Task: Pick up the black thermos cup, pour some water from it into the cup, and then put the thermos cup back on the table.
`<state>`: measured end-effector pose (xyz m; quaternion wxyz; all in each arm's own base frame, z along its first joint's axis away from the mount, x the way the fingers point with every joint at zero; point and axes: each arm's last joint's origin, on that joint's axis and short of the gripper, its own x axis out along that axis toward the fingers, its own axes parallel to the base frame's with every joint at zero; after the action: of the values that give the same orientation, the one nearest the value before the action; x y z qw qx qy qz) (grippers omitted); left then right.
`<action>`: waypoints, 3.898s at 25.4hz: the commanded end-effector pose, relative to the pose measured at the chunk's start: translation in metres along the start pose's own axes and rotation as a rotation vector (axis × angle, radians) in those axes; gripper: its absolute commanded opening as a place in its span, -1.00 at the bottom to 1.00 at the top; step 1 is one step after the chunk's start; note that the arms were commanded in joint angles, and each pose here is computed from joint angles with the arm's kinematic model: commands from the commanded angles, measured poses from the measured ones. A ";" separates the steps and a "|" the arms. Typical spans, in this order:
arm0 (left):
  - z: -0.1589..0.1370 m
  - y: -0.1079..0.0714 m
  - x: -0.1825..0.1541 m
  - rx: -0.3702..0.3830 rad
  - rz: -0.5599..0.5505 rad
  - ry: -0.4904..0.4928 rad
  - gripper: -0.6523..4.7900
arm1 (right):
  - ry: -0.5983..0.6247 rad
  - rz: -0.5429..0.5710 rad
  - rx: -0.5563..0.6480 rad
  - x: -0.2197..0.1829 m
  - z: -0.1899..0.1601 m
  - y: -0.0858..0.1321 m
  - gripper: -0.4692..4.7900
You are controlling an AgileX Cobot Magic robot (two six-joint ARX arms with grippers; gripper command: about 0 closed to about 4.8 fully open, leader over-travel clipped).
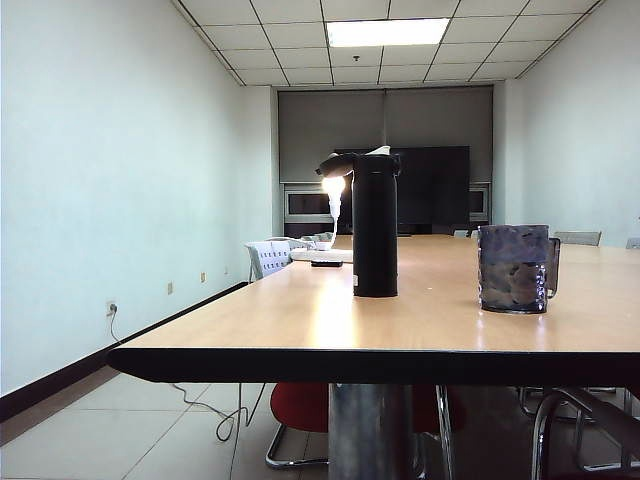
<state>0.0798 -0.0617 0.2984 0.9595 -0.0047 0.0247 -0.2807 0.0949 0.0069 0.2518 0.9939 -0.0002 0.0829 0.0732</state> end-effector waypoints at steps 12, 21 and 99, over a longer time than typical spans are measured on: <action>-0.095 0.030 0.011 -0.071 0.243 0.012 -0.78 | -0.016 -0.002 -0.003 -0.001 0.002 0.000 -0.82; -0.130 0.043 0.004 -0.073 0.370 0.015 -0.78 | -0.016 0.000 -0.003 -0.001 0.002 0.000 -0.82; -0.145 0.062 -0.011 -0.007 0.583 0.087 -0.58 | -0.072 -0.135 -0.004 0.016 -0.091 -0.005 -0.82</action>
<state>0.0966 -0.0032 0.1521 0.9976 0.0092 0.0690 0.0055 0.0950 0.0031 0.1599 0.9981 -0.0054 0.0616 0.0074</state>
